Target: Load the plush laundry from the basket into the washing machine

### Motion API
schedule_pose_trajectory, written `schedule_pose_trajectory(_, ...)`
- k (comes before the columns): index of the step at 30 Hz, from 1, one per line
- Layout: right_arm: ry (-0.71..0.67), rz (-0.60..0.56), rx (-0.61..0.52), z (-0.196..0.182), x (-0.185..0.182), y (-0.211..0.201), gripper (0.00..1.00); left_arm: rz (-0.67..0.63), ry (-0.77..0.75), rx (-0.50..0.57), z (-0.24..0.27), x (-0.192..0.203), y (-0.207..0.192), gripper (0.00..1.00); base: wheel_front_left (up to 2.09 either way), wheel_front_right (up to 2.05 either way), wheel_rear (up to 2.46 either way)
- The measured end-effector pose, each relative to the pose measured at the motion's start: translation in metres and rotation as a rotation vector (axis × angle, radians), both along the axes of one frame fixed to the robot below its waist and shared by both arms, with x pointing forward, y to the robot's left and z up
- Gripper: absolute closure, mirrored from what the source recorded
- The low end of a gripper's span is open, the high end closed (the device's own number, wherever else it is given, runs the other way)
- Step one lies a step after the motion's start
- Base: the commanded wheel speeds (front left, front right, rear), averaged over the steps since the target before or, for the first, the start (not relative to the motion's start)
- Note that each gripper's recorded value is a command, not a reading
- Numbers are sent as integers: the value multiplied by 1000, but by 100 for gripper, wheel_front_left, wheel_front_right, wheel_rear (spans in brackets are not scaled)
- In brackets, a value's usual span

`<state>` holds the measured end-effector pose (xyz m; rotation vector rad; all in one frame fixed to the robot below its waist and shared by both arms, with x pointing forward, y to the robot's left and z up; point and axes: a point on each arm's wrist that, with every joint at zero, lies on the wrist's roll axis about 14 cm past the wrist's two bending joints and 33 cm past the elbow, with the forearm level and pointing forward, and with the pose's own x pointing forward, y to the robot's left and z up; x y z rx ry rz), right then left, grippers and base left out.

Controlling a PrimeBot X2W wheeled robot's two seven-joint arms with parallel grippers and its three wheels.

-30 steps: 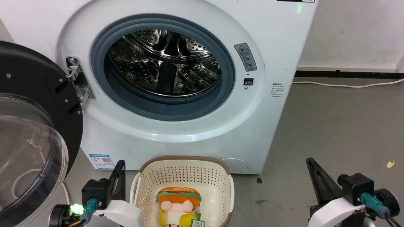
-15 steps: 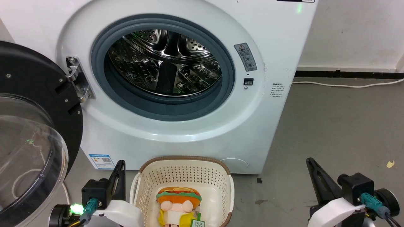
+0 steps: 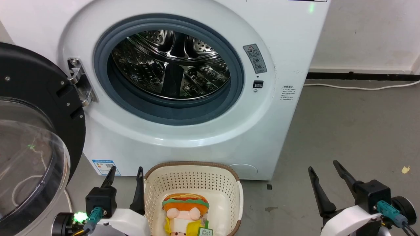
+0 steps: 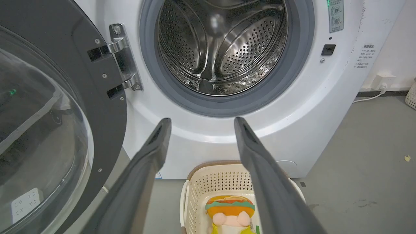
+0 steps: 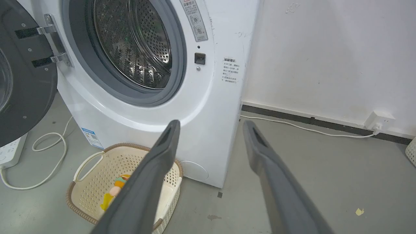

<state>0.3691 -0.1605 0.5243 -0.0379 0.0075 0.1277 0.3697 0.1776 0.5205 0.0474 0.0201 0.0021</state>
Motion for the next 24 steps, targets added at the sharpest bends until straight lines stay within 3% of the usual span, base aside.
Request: schedule_pose_trajectory(24, 40, -57, 72, -23, 8, -18, 0, -150, 177, -5, -68, 29, -31, 0, 0, 0, 0)
